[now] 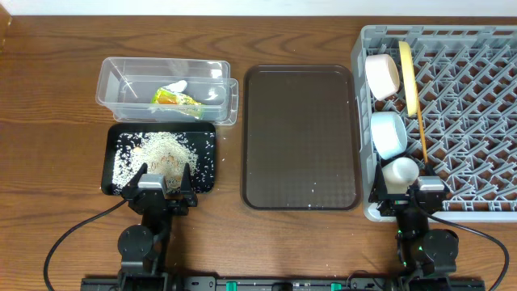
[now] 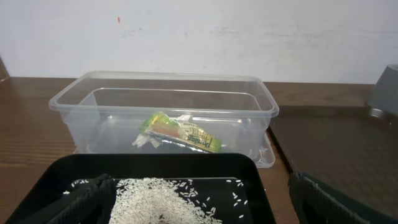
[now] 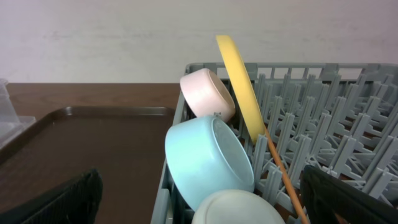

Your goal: Sort waste into correct bins and load items into the dishwasher rack

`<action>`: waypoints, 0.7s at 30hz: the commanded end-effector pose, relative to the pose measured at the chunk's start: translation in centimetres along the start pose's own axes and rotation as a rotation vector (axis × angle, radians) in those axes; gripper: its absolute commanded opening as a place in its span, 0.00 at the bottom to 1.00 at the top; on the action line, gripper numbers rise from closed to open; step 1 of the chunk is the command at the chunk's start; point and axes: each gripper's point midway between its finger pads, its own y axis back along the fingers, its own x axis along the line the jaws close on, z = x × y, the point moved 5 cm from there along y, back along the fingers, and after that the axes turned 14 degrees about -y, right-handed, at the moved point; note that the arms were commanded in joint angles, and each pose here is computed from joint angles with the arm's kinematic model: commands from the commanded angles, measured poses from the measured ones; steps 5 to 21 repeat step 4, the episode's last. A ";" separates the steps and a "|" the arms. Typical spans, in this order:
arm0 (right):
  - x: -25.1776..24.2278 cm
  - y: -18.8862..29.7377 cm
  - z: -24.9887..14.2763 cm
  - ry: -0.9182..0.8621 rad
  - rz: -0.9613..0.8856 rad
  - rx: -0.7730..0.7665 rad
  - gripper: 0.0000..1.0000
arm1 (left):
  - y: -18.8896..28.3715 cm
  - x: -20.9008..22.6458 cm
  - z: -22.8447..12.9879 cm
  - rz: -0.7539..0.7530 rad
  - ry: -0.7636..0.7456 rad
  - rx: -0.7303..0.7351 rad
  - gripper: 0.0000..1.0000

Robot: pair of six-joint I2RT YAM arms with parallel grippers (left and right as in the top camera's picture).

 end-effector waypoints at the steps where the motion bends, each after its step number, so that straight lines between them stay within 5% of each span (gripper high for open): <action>1: 0.1 0.0 0.0 -0.009 0.005 -0.001 0.99 | 0.0 -0.2 -1.2 -0.010 -0.012 0.047 0.91; 21: 0.2 0.0 0.0 -0.009 0.005 -0.001 0.99 | 0.0 -0.2 -1.2 -0.010 -0.012 0.047 0.91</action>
